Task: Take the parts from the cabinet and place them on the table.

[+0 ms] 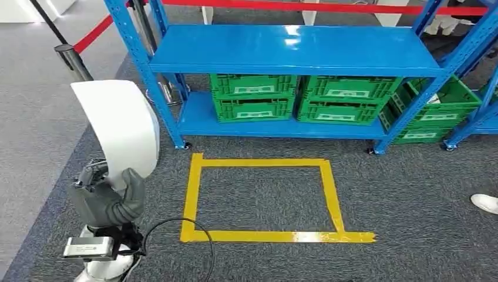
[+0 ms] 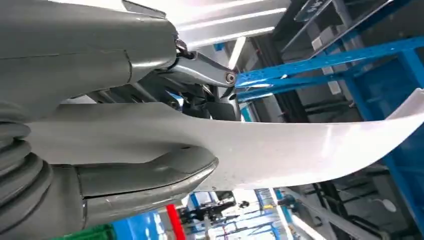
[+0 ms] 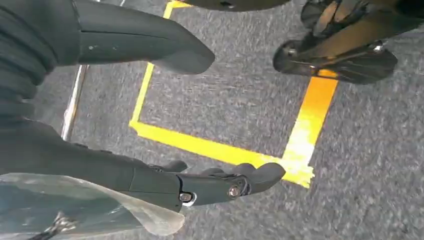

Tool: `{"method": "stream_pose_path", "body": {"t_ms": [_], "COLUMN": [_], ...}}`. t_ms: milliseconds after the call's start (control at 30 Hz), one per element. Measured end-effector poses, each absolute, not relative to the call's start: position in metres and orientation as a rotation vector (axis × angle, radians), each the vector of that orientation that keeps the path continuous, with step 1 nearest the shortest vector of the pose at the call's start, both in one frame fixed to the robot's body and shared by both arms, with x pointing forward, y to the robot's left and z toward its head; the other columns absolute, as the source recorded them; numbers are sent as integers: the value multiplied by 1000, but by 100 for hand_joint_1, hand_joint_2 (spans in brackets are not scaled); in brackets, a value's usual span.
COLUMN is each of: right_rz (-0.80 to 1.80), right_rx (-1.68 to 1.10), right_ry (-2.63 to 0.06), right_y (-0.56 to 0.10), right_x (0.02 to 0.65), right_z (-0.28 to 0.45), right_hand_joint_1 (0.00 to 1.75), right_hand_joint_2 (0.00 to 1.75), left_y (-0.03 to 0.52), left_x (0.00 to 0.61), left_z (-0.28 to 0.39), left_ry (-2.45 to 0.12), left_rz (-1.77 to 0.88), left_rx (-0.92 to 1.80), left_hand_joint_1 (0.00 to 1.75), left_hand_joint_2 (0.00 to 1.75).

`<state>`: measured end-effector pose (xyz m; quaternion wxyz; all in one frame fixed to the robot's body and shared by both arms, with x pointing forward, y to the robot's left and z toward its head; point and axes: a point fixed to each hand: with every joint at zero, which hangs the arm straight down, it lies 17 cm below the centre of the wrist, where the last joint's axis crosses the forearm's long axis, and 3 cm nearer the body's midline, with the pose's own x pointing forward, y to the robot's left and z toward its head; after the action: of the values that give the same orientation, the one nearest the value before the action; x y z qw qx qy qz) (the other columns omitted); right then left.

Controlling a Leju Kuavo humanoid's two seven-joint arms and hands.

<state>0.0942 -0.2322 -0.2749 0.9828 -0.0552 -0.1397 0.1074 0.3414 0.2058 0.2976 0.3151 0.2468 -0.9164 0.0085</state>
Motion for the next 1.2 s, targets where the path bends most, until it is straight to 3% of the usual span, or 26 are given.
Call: {"method": "stream_pose_path", "body": {"t_ms": [1200], "right_rz": [220], "right_rx": [-25], "right_ry": [-305], "right_y": [-220], "right_x": [94], "right_z": [-273], "right_hand_joint_1": [0], "right_hand_joint_2": [175], "left_y": [205], "left_x": [338], "left_z": [304], "left_ry": [-2434], "left_rz": [25], "left_rx": [705], "left_hand_joint_1": [175], "left_hand_joint_2": [175]}}
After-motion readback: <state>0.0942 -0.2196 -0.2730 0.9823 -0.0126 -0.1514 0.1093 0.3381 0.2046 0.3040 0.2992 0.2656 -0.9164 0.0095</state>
